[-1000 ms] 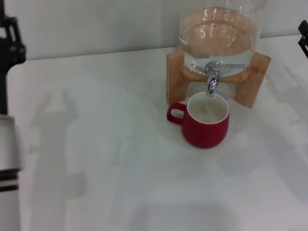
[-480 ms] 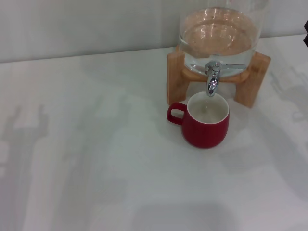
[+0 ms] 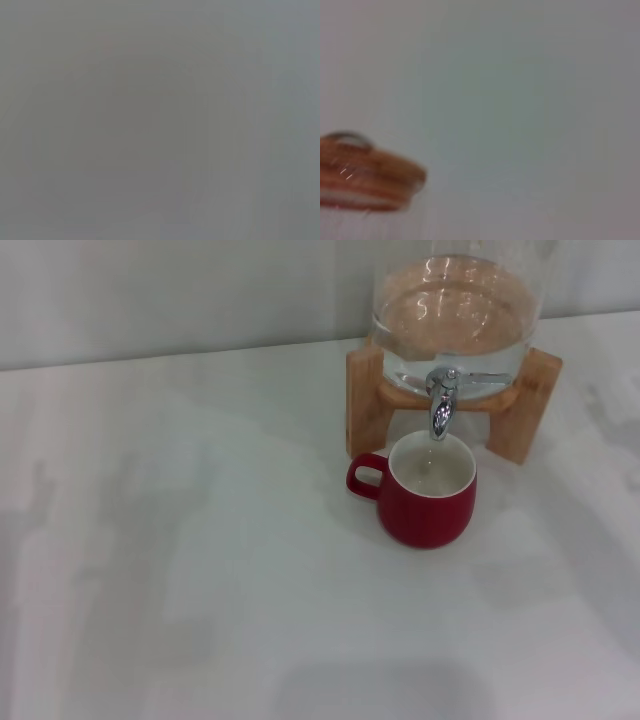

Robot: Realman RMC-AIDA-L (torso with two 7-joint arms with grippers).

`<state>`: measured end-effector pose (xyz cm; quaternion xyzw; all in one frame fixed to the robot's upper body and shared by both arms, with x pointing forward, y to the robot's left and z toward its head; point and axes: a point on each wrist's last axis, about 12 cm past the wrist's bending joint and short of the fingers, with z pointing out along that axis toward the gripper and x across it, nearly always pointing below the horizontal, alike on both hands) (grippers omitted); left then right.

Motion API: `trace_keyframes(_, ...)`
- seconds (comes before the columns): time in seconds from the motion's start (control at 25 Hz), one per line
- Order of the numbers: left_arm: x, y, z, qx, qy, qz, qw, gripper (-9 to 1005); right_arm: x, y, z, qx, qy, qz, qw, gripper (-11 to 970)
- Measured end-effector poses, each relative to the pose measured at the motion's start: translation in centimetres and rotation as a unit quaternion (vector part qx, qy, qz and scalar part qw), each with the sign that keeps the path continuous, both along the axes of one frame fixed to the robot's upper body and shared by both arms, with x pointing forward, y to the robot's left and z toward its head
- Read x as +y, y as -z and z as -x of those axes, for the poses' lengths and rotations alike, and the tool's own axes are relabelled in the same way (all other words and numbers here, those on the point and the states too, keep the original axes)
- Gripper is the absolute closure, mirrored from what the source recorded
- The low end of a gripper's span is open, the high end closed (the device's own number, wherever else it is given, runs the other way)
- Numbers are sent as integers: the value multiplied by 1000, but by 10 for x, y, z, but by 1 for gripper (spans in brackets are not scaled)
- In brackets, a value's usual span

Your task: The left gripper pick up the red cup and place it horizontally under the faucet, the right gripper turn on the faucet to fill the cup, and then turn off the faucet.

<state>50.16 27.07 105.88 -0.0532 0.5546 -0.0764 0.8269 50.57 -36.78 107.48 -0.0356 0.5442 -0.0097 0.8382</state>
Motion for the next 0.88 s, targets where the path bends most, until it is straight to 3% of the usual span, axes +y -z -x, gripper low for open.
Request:
trace_keyframes(0.2,14,1,0,1,-25,9,1000,141,-5,-3,9,-17,-23,-66,997,342)
trace_keyframes(0.36,22,3,-5,10,-15,23,1000,115,3,-1,15,-13,-80,-88,993,342)
trace_keyframes(0.68,23,-2,-22,11,5,19,1000,109,34,7,26,19,-206,-47,977,342)
trace_keyframes(0.88,21,-3,-28,16,9,15,1000,109,45,11,30,35,-250,-9,968,342)
